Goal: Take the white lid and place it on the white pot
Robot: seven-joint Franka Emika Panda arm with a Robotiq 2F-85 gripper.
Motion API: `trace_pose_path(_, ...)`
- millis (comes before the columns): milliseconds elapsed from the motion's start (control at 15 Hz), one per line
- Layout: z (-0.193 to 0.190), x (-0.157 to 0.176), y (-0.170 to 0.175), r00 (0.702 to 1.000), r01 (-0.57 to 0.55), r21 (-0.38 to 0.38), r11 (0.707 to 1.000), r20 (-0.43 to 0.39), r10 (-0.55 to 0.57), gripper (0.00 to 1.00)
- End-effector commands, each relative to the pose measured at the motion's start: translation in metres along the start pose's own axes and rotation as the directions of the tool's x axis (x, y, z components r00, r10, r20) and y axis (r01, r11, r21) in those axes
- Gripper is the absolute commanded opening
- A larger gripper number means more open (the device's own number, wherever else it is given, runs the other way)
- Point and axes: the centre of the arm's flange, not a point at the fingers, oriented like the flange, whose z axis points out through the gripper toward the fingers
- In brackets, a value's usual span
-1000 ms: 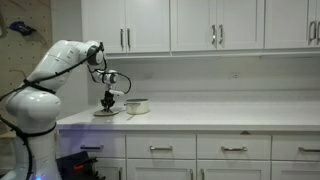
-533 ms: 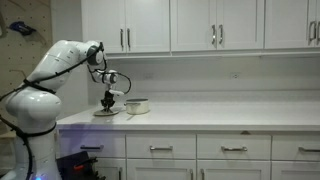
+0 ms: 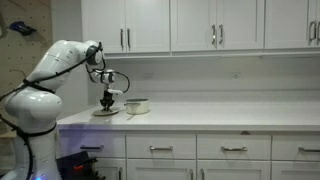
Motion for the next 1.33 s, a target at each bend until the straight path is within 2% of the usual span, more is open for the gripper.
trace_pose_path(0, -0.023, 0.006, -0.007, 0.999, -0.030, -0.062, 0.998, 0.028, 0.032, 0.06)
trace_pose_path(333, -0.033, 0.006, -0.009, 0.997, -0.062, -0.092, 0.994, 0.033, 0.066, 0.06)
trace_pose_path(733, -0.087, -0.008, -0.006, 0.982, -0.188, -0.156, 0.970, -0.026, 0.186, 0.06)
trace_pose_path(1000, -0.128, -0.017, 0.001, 0.948, -0.318, -0.215, 0.923, -0.072, 0.310, 0.06)
trace_pose_path(1267, -0.155, -0.029, 0.013, 0.893, -0.450, -0.239, 0.861, -0.118, 0.434, 0.06)
